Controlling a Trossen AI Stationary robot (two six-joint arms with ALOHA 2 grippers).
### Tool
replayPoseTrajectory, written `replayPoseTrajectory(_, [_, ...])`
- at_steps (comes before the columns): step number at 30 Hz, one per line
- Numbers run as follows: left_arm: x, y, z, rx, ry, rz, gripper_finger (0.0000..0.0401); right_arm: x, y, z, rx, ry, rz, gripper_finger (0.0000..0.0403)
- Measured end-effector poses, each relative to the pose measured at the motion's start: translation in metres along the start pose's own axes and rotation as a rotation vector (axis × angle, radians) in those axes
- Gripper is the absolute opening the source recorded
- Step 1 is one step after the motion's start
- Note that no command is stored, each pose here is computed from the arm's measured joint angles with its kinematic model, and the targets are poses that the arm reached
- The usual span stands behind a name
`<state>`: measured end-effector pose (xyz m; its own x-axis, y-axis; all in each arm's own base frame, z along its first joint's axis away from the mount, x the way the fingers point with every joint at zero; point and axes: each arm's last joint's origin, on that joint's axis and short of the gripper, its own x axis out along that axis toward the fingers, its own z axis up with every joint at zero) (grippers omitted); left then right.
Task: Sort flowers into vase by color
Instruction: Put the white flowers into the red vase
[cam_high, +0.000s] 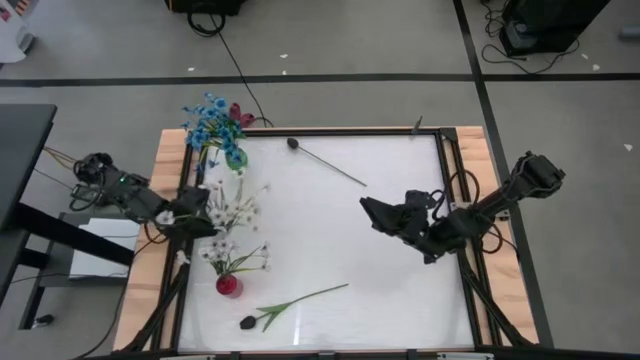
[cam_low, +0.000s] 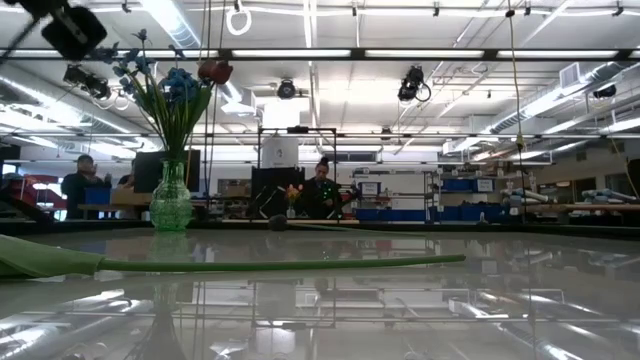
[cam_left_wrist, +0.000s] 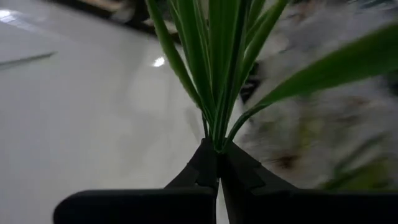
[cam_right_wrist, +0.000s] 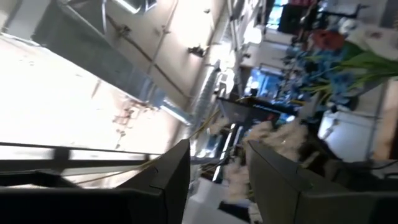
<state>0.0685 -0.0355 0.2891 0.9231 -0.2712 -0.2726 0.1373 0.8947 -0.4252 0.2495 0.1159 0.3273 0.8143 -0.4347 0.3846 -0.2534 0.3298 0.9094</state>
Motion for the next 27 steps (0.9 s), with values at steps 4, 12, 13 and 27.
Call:
replayPoseTrajectory(4, [-0.001,-0.009,0.006,0.013,-0.035,-0.138,0.0011,-0.006,0.002,-0.003,-0.025,-0.022,-0.04,0.0164])
replayPoseTrajectory(12, [0.016,-0.014,-0.018,0.039,-0.02,-0.258,0.0011,-0.008,0.002,-0.004,-0.087,-0.031,-0.057,0.0164])
replayPoseTrajectory(13, [0.018,-0.014,-0.021,0.042,-0.018,-0.27,0.0011,-0.008,0.002,-0.003,-0.089,-0.037,-0.062,0.0164])
replayPoseTrajectory(27, [0.022,-0.014,-0.035,0.217,0.012,-0.3,0.0011,-0.008,0.002,-0.003,-0.082,-0.036,-0.061,0.0165])
